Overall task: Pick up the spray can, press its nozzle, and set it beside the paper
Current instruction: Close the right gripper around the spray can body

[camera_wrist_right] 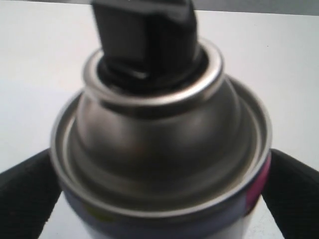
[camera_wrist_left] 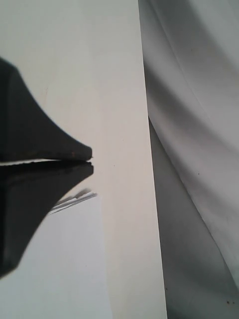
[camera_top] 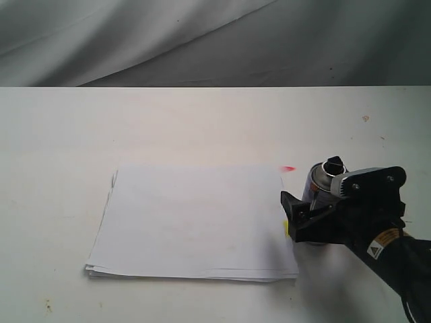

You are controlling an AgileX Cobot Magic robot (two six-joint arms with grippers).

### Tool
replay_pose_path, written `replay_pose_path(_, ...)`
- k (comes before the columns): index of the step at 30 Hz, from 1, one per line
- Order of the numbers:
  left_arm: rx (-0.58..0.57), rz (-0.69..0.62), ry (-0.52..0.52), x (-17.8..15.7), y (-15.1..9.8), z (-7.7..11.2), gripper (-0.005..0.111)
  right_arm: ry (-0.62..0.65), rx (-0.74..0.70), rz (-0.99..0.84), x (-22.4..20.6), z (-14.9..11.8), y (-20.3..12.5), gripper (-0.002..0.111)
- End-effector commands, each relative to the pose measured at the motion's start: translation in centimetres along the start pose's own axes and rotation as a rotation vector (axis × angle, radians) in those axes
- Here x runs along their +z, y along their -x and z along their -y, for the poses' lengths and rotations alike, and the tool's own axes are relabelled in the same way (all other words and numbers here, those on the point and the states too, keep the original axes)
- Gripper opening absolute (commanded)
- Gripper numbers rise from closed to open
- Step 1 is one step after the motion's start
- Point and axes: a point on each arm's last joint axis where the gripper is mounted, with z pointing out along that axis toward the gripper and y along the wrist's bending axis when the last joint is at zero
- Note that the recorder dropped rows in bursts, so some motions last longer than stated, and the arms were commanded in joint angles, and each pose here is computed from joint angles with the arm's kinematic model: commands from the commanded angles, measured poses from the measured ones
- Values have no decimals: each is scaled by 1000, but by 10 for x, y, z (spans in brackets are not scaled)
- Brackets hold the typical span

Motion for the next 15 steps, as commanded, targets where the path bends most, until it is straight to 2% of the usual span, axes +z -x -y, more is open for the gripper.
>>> replay_pose_path(1,-7,1,-7,0,-1,1,0,16,-1,1,0,-2,0,98)
replay_pose_path(4,-7,1,-7,0,-1,1,0,16,2,-3,0,-2,0,97)
replay_pose_path(7,-7,1,-7,0,-1,1,0,15,10,-10,0,-2,-1,90)
replay_pose_path(12,-7,1,-7,0,-1,1,0,15,22,-17,0,-2,-2,63)
replay_pose_path(15,-7,1,-7,0,-1,1,0,14,22,-19,0,-2,-2,39)
